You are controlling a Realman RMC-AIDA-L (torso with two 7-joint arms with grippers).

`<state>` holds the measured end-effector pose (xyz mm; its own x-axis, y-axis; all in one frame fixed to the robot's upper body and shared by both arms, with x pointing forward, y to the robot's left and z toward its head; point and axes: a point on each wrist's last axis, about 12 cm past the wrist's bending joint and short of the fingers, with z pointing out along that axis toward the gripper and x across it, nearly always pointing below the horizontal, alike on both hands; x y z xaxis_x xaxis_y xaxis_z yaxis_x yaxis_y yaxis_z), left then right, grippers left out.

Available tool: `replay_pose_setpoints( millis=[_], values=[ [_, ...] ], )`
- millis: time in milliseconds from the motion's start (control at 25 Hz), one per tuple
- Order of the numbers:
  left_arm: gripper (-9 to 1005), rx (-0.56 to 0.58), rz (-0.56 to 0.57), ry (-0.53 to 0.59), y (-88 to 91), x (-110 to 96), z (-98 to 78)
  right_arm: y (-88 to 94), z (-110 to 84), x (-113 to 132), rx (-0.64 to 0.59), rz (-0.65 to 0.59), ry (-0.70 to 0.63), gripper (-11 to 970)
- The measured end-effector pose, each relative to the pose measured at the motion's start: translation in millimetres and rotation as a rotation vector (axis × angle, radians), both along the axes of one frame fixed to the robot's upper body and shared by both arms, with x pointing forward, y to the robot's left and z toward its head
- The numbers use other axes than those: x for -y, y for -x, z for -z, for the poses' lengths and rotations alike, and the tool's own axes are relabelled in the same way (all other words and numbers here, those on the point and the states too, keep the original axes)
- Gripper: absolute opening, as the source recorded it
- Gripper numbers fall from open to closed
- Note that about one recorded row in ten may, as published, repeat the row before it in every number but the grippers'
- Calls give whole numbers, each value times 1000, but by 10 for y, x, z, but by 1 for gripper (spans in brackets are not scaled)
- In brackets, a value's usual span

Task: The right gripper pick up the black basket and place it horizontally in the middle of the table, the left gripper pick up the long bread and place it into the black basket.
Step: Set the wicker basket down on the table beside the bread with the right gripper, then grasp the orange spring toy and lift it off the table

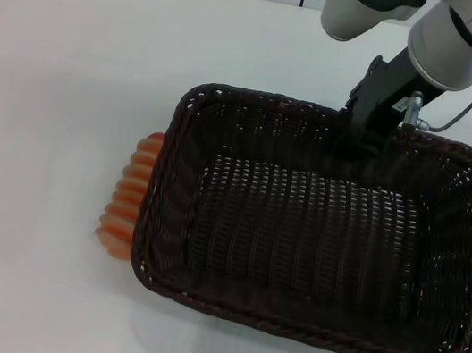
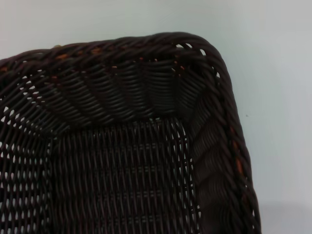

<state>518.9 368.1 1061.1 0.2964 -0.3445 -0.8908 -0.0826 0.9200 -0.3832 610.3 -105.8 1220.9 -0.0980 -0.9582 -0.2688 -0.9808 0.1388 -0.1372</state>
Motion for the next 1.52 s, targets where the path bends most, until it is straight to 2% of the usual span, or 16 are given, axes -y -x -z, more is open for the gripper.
replay_pose_setpoints(
  millis=[40, 360, 400, 440, 480, 720, 840, 880, 1040, 1080, 1200, 1240, 1320, 1440, 1480, 1520],
  values=[
    [862, 2, 2, 3, -4, 3, -3, -2, -4, -3, 6, -1, 2, 323],
    [862, 9, 13, 33, -19, 21, -5, -136, -118, -74, 167, 31, -62, 362],
    [862, 10, 14, 36, -19, 21, -5, -203, -182, -69, 256, 57, -128, 366],
    [862, 10, 14, 36, -19, 21, -5, -203, -182, -69, 256, 57, -128, 371],
    [862, 10, 17, 41, -19, 23, -5, -256, -243, -28, 364, 79, -205, 376],
    [861, 9, 74, 50, -42, 98, -10, -312, -252, 205, 509, 145, -396, 373],
    [861, 17, 117, 47, -93, 174, -40, -371, -198, 386, 525, 237, -565, 372],
    [861, 28, 152, 52, -130, 226, -72, -381, -155, 499, 562, 296, -669, 372],
    [861, 52, 242, 64, -179, 355, -135, -335, -45, 670, 642, 389, -792, 370],
    [861, 56, 265, 64, -185, 394, -146, -267, 95, 757, 701, 454, -839, 369],
    [862, 58, 298, 63, -189, 453, -152, -211, 217, 779, 774, 496, -843, 368],
    [862, 66, 359, 54, -185, 580, -157, -179, 278, 774, 811, 510, -830, 367],
    [862, 79, 396, 52, -175, 661, -165, -104, 429, 766, 950, 601, -771, 367],
    [862, 89, 409, 59, -169, 675, -175, -64, 500, 742, 1047, 670, -732, 365],
    [862, 98, 416, 62, -163, 680, -185, -26, 558, 709, 1127, 715, -714, 365],
    [862, 98, 416, 62, -163, 680, -185, -26, 558, 709, 1127, 715, -714, 364]
  ],
)
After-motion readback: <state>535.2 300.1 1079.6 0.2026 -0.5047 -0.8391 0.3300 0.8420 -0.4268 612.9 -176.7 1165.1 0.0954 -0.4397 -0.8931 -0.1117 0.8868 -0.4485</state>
